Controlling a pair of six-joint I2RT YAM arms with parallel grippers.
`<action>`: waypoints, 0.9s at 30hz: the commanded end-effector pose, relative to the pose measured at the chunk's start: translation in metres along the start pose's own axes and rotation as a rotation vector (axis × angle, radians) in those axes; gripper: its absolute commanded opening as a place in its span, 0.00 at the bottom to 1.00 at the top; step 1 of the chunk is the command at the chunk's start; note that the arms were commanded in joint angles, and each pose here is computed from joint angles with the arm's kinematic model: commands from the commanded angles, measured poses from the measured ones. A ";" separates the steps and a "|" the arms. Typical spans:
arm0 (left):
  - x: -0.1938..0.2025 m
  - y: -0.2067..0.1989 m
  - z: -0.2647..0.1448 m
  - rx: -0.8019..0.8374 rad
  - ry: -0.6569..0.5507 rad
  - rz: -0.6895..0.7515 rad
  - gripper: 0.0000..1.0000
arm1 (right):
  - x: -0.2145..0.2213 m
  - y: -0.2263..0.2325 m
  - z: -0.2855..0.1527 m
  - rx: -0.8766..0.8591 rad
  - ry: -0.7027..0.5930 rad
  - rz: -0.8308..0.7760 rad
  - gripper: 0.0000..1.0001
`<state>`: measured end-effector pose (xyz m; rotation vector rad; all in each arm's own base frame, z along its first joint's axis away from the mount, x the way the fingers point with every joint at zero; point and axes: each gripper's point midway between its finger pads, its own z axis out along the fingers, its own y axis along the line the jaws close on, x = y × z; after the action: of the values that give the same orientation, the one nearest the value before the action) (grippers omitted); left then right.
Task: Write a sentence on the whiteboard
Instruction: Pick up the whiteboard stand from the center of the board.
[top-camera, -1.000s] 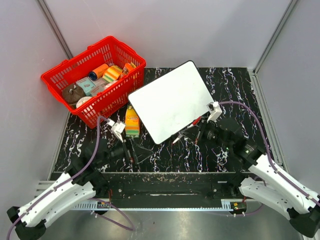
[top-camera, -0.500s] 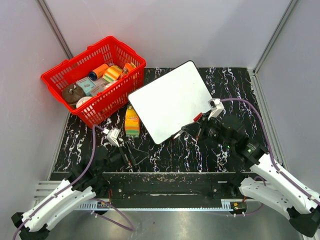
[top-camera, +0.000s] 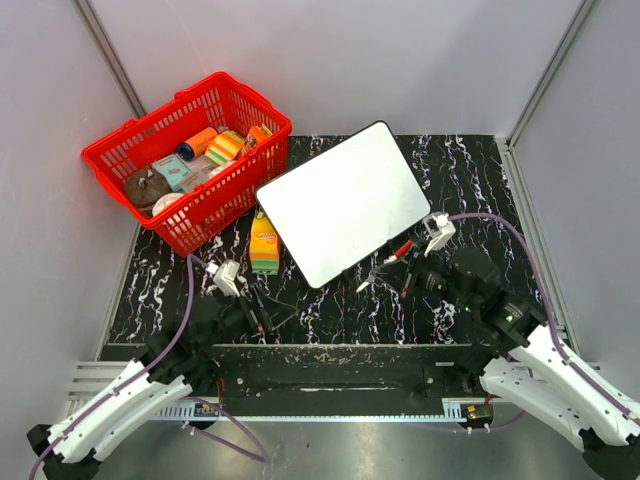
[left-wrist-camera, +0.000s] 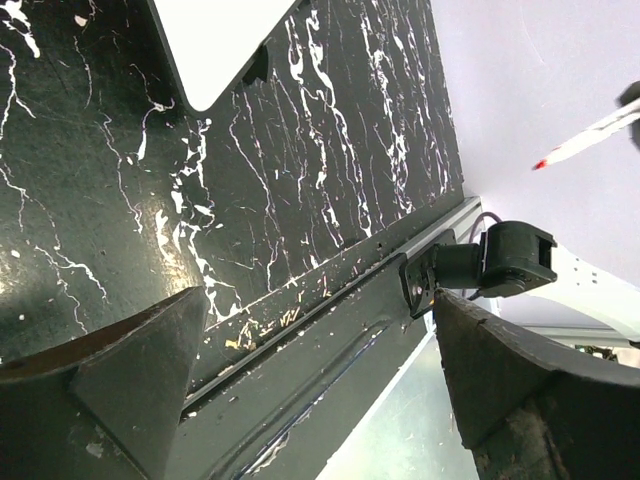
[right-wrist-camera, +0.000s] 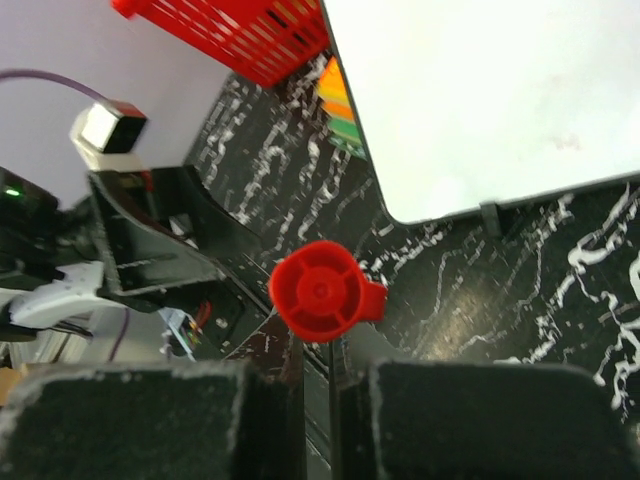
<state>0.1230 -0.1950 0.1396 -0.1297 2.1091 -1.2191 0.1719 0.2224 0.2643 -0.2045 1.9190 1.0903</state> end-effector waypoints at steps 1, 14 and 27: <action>-0.016 -0.009 0.001 0.001 -0.055 0.010 0.99 | 0.009 -0.014 0.012 0.025 0.008 -0.036 0.00; -0.047 -0.004 0.028 -0.134 -0.130 0.098 0.99 | -0.033 -0.024 0.057 0.030 0.005 -0.064 0.00; -0.077 0.006 0.087 -0.203 -0.151 0.162 0.97 | -0.083 -0.078 0.054 -0.073 -0.079 0.228 0.00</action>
<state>0.2056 -0.2068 0.1231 -0.1611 2.1625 -0.8264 0.2969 0.1855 0.2449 0.0510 1.9409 1.1354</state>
